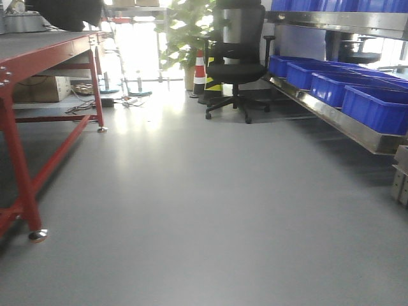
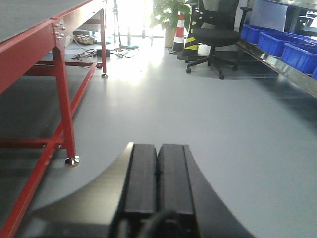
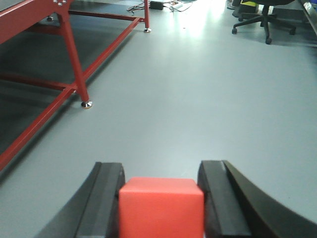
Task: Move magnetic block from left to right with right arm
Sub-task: 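Drive the base away from the table carrying the cube in the right gripper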
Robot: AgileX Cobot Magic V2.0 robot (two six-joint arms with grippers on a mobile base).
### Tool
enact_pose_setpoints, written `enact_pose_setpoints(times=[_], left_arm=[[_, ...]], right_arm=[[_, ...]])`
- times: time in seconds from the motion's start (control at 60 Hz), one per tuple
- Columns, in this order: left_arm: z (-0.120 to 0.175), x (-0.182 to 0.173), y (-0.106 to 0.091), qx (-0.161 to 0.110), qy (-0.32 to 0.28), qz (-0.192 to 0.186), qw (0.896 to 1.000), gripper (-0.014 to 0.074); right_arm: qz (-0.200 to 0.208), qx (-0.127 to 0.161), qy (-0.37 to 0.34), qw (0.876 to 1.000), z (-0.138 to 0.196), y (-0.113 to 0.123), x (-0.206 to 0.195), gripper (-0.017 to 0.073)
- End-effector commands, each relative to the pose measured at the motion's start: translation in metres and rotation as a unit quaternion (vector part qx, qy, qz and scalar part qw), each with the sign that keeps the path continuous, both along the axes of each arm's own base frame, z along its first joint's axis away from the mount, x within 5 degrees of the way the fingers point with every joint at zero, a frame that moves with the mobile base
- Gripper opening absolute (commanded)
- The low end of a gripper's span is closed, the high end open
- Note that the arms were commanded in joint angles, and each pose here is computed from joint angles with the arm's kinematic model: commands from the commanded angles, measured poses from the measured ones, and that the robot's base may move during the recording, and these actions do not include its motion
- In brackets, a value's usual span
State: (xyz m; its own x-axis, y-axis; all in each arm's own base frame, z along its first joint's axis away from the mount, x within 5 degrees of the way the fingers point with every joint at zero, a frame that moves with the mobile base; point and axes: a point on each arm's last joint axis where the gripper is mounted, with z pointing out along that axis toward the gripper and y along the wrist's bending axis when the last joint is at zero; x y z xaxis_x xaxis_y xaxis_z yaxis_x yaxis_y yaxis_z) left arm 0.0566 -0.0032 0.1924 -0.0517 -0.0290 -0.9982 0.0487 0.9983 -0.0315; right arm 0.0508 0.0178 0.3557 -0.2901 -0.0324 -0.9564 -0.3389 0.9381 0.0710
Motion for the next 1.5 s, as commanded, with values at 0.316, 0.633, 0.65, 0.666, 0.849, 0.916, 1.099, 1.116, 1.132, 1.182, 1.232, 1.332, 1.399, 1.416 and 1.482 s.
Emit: enact_pose_setpoints(times=[0.316,0.633,0.65,0.666,0.849,0.916,1.099,1.116,1.132,1.182,1.232,1.332,1.399,1.416,1.482], left_arm=[[0.0051,-0.0007,0.0005,-0.005,-0.043,0.003,0.999,-0.0116],[0.0051,-0.0007,0.0005,-0.005,-0.043,0.003,0.999,-0.0116],[0.0051,-0.0007,0.0005,-0.005,-0.043,0.003,0.999,-0.0116],[0.0051,-0.0007,0.0005,-0.005,-0.043,0.003,0.999,-0.0116],[0.0051,-0.0007,0.0005,-0.005,-0.043,0.003,0.999,-0.0116],[0.0051,-0.0007,0.0005,-0.005,-0.043,0.003,0.999,-0.0115],[0.0051,-0.0007,0.0005,-0.005,-0.043,0.003,0.999,-0.0116],[0.0051,-0.0007,0.0005,-0.005,-0.043,0.003,0.999,-0.0116],[0.0051,-0.0007,0.0005,-0.005,-0.043,0.003,0.999,-0.0116],[0.0051,-0.0007,0.0005,-0.005,-0.043,0.003,0.999,-0.0116],[0.0051,-0.0007,0.0005,-0.005,-0.043,0.003,0.999,-0.0116],[0.0051,-0.0007,0.0005,-0.005,-0.043,0.003,0.999,-0.0115],[0.0051,-0.0006,0.0007,-0.005,-0.043,0.005,0.999,-0.0115],[0.0051,-0.0006,0.0007,-0.005,-0.043,0.005,0.999,-0.0116],[0.0051,-0.0006,0.0007,-0.005,-0.043,0.005,0.999,-0.0116]], right_arm=[[-0.001,0.011,-0.052,0.999,0.0149,0.0004,0.0019,0.0225],[-0.001,0.011,-0.052,0.999,0.0149,0.0004,0.0019,0.0225],[-0.001,0.011,-0.052,0.999,0.0149,0.0004,0.0019,0.0225],[-0.001,0.011,-0.052,0.999,0.0149,0.0004,0.0019,0.0225],[-0.001,0.011,-0.052,0.999,0.0149,0.0004,0.0019,0.0225],[-0.001,0.011,-0.052,0.999,0.015,0.0004,0.0019,0.0225],[-0.001,0.011,-0.052,0.999,0.015,0.0004,0.0019,0.0225],[-0.001,0.011,-0.052,0.999,0.015,0.0004,0.0019,0.0225],[-0.001,0.011,-0.052,0.999,0.015,0.0004,0.0019,0.0225],[-0.001,0.011,-0.052,0.999,0.015,0.0004,0.0019,0.0225],[-0.001,0.011,-0.052,0.999,0.015,0.0004,0.0019,0.0225],[-0.001,0.011,-0.052,0.999,0.015,0.0004,0.0019,0.0225],[-0.001,0.011,-0.052,0.999,0.0149,0.0004,0.0019,0.0225],[-0.001,0.011,-0.052,0.999,0.0149,0.0004,0.0019,0.0225],[-0.001,0.011,-0.052,0.999,0.015,0.0004,0.0019,0.0225]])
